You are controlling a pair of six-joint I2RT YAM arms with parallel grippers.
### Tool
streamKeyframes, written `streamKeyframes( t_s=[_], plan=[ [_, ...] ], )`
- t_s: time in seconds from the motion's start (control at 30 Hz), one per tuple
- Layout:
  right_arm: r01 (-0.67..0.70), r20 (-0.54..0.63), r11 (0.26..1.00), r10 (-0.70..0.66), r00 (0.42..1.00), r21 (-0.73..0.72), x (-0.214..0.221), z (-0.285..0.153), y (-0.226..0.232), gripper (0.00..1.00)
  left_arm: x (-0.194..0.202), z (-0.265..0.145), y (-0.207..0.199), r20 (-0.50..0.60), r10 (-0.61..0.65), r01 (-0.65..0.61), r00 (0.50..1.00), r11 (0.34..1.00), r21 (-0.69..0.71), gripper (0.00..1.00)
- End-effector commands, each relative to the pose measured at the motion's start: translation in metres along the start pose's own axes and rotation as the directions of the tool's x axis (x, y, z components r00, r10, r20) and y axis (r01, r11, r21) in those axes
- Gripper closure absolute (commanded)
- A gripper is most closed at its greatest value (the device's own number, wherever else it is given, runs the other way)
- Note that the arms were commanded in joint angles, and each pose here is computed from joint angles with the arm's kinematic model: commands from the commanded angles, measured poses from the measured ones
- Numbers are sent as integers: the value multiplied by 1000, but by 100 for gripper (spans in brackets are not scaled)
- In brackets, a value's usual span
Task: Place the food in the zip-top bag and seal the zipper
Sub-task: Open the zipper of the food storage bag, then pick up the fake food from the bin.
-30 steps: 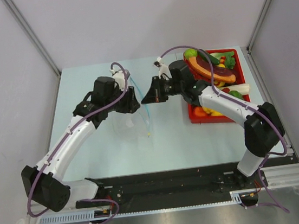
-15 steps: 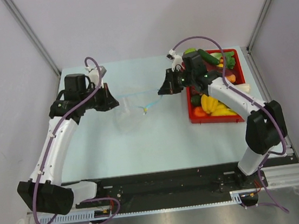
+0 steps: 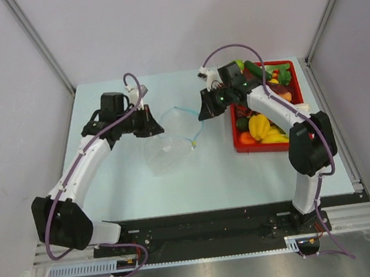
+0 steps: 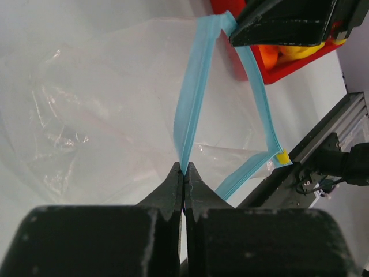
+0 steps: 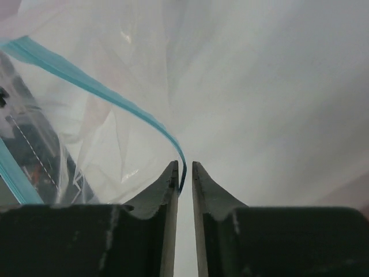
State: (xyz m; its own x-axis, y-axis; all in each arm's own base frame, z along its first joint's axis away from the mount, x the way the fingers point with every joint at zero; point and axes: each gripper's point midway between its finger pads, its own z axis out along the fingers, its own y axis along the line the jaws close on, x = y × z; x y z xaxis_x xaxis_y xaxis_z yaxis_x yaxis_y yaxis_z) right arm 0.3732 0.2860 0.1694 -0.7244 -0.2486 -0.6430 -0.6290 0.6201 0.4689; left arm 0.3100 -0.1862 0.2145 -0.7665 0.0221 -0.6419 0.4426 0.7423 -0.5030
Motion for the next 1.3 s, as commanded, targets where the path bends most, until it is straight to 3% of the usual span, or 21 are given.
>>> streamKeyframes(
  t_s=[0.0, 0.03, 0.07, 0.17, 0.2, 0.37, 0.47, 0.77, 0.93, 1.07, 1.27],
  plan=[
    [48, 69, 999, -48, 996, 9, -46, -14, -16, 59, -44, 15, -14, 117, -3, -4, 993, 998, 59, 100],
    [44, 70, 999, -44, 997, 5, -56, -21, -13, 48, -43, 23, -11, 99, -28, 22, 995, 998, 62, 100],
    [31, 61, 999, -32, 998, 9, -59, -20, -17, 26, -46, 27, -11, 99, -53, 46, 994, 996, 70, 100],
    [73, 104, 994, -81, 991, 78, -79, -44, -28, 6, -50, 37, -9, 93, -87, 79, 992, 993, 83, 100],
    [83, 128, 991, -97, 987, 104, -87, -59, -36, 4, -51, 38, -9, 91, -90, 82, 992, 993, 90, 100],
    [173, 178, 954, -219, 959, 245, -117, -120, -66, 0, -54, 52, -7, 80, -112, 102, 991, 988, 112, 100],
    [133, 161, 929, -198, 967, 344, -115, -161, -109, 0, -48, 60, -3, 57, -126, 119, 990, 986, 114, 100],
    [-192, 244, 924, 113, 963, 331, -48, -264, -201, 1, -28, 74, -9, 0, -101, 100, 995, 986, 133, 100],
    [-405, 333, 898, 335, 882, 170, -10, -278, -222, 6, -20, 81, -3, -46, -95, 100, 994, 987, 127, 100],
    [-480, 330, 877, 444, 833, 30, 7, -266, -225, 10, -23, 82, -2, -48, -71, 77, 996, 989, 130, 100],
    [-560, 312, 828, 540, 782, -29, 25, -250, -250, 15, -21, 83, -2, -82, -77, 88, 994, 987, 133, 100]
  ],
)
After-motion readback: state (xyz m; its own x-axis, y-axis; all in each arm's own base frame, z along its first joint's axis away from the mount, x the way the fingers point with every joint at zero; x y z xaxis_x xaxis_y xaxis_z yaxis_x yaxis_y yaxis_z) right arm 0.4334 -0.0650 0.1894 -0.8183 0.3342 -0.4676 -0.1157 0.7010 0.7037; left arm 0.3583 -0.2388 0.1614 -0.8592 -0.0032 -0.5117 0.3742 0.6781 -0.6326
